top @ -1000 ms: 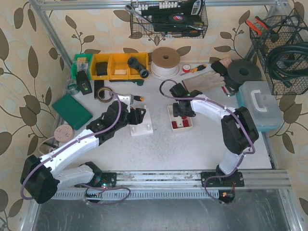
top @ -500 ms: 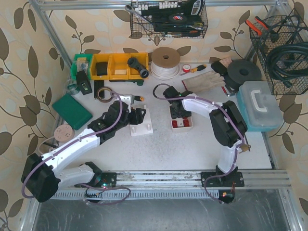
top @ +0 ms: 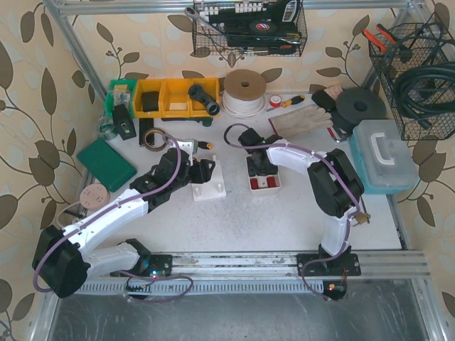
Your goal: Install the large spring
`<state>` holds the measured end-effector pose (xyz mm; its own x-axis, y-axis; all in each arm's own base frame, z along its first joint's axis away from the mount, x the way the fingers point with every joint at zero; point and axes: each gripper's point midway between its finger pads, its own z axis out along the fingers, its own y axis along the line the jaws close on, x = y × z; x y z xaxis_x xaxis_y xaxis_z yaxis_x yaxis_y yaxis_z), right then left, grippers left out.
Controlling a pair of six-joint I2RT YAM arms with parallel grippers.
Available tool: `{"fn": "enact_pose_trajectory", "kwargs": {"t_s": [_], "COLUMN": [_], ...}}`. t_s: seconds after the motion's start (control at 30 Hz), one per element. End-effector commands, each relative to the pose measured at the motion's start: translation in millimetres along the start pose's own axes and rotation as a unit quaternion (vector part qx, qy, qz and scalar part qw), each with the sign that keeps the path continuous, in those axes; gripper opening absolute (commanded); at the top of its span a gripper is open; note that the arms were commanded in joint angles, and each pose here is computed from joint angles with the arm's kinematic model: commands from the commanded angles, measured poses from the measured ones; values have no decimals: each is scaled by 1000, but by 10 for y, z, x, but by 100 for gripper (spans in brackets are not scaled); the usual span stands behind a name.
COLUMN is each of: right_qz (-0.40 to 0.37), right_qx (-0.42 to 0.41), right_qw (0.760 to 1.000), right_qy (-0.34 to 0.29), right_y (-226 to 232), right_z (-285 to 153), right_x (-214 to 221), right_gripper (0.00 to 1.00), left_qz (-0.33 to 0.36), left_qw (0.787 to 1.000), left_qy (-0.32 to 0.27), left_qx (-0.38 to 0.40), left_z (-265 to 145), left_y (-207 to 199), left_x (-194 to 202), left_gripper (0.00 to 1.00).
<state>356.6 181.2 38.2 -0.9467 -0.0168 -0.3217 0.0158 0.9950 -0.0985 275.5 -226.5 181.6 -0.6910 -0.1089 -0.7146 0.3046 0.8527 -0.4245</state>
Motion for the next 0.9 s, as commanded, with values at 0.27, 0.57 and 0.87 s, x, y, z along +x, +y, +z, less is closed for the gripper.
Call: {"fn": "enact_pose_trajectory", "kwargs": {"t_s": [0.27,0.57,0.87], "right_qz": [48,77,90], "right_qx": [23,36,50], "right_qw": [998,996,994], "right_qy": [-38,-41,-40], "right_y": [-62,-155,-196], "right_z": [-92,95,207], "right_x": [-151,-283,-270], "right_gripper": [61,58,52], "left_qz": [-11,-13,-13], "left_qw": [1000,1000,1000], "left_qy": [-17,-15,-12], "left_qx": [16,18,19], "left_z": [-12,-6,19], "left_y": [-68,-67,-70], "left_x": [-150,-140,-140], "left_gripper": [69,69,69]}}
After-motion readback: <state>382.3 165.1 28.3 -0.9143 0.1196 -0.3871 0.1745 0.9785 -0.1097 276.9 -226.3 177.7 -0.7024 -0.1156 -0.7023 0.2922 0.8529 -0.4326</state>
